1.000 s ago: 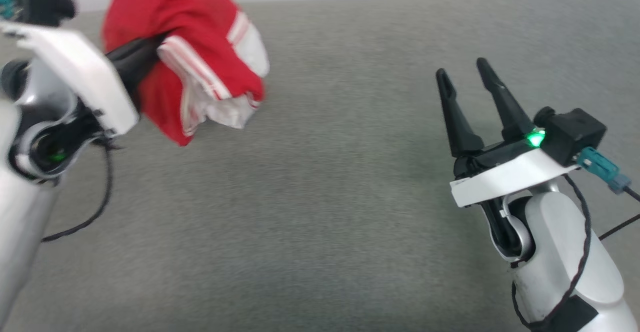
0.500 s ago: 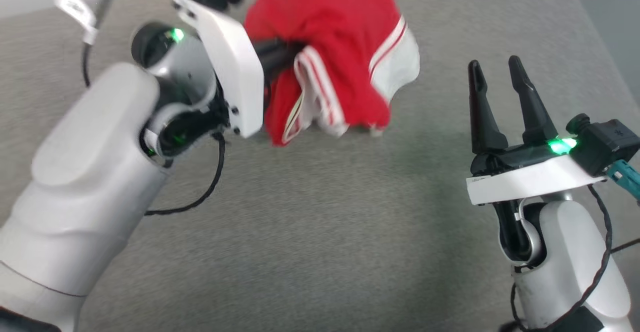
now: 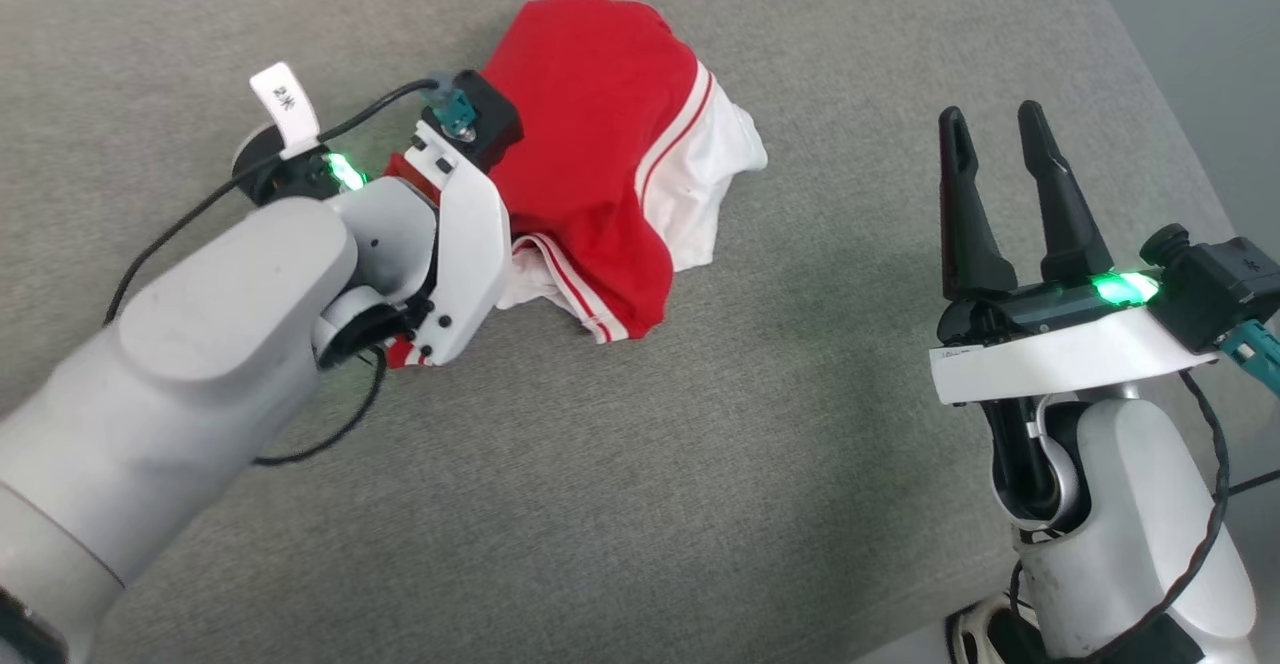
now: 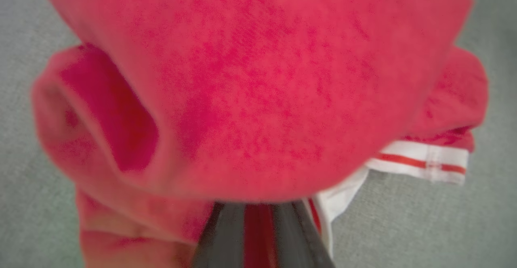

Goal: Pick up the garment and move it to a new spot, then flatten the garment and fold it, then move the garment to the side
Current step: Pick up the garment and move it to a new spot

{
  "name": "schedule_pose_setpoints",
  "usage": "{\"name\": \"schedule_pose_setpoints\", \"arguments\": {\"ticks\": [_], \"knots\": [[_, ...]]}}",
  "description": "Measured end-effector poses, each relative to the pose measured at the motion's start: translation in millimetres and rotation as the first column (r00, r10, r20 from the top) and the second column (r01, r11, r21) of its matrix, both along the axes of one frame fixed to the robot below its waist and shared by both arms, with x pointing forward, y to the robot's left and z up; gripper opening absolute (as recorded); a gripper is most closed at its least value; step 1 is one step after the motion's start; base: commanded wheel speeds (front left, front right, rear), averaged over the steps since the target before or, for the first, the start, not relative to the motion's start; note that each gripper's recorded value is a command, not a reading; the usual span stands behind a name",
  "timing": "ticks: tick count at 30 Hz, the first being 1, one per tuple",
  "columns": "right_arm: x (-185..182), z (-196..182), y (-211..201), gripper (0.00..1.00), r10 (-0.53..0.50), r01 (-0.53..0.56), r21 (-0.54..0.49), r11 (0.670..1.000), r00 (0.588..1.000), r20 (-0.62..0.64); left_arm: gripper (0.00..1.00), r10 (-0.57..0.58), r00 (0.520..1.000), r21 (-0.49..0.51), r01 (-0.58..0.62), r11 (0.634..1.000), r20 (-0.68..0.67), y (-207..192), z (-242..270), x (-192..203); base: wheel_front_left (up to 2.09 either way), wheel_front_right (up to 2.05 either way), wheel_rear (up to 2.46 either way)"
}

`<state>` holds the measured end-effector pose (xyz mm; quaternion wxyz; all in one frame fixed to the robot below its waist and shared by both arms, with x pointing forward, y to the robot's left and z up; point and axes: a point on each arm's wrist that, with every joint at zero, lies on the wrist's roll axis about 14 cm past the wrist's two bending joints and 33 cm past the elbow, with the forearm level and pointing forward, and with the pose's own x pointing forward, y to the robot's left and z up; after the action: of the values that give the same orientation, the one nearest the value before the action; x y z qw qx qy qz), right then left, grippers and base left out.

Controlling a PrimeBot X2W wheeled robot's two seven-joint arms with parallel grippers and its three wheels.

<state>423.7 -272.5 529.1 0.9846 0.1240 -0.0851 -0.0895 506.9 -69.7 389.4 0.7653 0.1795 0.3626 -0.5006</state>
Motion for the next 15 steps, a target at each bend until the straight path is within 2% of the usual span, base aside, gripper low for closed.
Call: {"name": "schedule_pose_setpoints", "arguments": {"ticks": [4, 15], "knots": [[-1, -6, -2, 1.00, -0.009, 0.009, 0.008, 1.000, 1.000, -0.015, 0.00, -0.030, 1.000, 0.064, 0.030, 0.997, 0.002, 0, -14, 8, 0.00, 0.00, 0.00], [1, -15, -8, 1.00, -0.027, 0.028, 0.027, 0.999, 0.999, -0.035, 0.00, -0.049, 0.999, 0.079, 0.049, 0.996, -0.006, -7, -24, 15, 0.00, 0.00, 0.00]]}}
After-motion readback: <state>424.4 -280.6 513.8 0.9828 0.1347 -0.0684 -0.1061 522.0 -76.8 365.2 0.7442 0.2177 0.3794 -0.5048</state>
